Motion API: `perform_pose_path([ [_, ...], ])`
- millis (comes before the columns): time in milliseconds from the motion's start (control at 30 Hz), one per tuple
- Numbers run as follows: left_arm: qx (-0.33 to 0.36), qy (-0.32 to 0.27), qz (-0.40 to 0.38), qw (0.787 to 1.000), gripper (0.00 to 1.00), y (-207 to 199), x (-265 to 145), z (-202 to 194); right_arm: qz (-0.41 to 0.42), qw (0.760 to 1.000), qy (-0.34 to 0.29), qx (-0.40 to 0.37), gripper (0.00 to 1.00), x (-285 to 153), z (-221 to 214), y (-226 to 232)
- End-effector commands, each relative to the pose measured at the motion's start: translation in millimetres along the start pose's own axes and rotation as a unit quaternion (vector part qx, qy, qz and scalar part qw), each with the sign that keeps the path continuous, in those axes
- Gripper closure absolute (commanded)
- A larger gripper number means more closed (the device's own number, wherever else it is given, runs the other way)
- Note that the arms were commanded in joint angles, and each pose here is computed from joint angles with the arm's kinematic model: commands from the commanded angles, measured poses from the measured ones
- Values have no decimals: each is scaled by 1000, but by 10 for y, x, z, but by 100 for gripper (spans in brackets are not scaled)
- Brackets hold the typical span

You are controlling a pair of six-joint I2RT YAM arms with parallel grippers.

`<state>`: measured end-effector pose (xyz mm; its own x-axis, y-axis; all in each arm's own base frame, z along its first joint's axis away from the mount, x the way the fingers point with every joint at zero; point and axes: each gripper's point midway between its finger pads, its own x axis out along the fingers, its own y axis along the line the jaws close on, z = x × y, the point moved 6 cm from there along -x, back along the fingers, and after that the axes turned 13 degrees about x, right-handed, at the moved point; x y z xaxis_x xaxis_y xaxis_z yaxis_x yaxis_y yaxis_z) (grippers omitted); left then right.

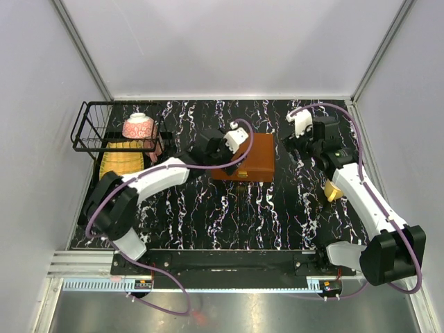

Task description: Organize the mixed jewelry

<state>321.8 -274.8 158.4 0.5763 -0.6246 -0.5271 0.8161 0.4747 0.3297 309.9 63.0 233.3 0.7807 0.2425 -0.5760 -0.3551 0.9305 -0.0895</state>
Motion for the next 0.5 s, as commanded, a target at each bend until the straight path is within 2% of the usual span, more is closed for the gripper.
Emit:
perform_pose_path([
  [0,7,-71,78,994,3,346,-525,553,-41,996,-68,46,14,-59,316,-125],
  [133,-16,-90,96,991,1,577,-843,813,-89,987,-102,83,0,-116,490,-249],
  [267,-73,-122,125,982,1,931,-1220,967,-111,981,-124,104,0,-168,685,-330],
  [467,-123,-139,202,962,1,1418,-1729,951,-125,971,-150,135,0,-270,984,-413],
])
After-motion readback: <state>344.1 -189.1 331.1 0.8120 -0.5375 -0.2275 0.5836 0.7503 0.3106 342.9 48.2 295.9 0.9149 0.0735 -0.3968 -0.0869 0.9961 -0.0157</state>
